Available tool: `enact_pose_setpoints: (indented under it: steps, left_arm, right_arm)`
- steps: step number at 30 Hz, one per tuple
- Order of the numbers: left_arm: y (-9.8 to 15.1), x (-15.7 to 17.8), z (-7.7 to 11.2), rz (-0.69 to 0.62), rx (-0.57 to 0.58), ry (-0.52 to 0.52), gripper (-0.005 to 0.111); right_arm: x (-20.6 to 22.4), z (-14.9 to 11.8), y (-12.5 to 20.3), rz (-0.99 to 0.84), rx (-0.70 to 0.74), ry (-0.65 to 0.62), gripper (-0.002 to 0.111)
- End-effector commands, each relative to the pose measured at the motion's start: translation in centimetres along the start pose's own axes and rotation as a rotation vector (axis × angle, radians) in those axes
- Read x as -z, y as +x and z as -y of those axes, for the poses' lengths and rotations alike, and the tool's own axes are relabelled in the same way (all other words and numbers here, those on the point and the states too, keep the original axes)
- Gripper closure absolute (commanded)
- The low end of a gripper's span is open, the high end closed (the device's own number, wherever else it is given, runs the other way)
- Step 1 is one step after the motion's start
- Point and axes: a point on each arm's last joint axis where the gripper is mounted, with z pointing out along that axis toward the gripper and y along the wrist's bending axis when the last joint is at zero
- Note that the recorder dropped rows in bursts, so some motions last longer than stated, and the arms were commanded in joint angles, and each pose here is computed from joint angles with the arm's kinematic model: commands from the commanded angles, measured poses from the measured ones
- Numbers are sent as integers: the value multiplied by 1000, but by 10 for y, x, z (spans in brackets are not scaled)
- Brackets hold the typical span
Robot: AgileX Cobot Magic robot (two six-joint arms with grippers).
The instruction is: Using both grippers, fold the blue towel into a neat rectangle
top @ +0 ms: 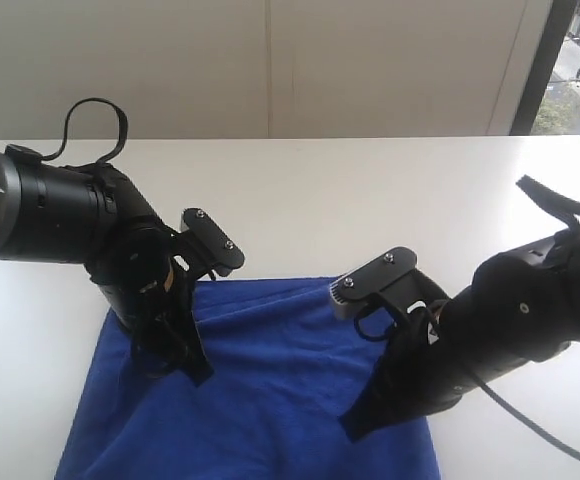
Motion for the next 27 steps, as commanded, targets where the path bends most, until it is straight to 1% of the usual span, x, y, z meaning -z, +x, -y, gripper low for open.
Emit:
enact_pose_setpoints:
  steps: [1, 4, 7, 8, 9, 15, 21, 23, 27]
  left_arm:
    - [1, 1, -1, -15, -16, -19, 91]
    - [1, 1, -1, -15, -29, -27, 77]
    - [1, 1, -2, -15, -37, -33, 55]
    - [1, 1, -2, -14, -44, -38, 50]
    - [1, 1, -3, -14, -43, -44, 49]
    - [-2, 2, -7, 17, -32, -90, 49]
    - [-6, 2, -7, 66, -34, -87, 49]
    - [-7, 4, -7, 75, -15, -88, 49]
    - [-8, 10, -10, 92, -25, -102, 49]
  right_arm:
    - [-10, 1, 12, -34, -1, 1, 108]
    - [-16, 0, 17, -64, -8, -9, 108]
    - [-21, -1, 20, -90, -10, -25, 108]
    - [-23, -1, 22, -100, -11, -27, 108]
    - [-24, -1, 22, -106, -11, -28, 108]
    - [-28, -1, 26, -137, -12, -32, 108]
    - [-28, -1, 27, -151, -12, -35, 108]
    - [-28, -1, 28, -156, -13, -36, 108]
    - [-28, -2, 29, -163, -13, -38, 108]
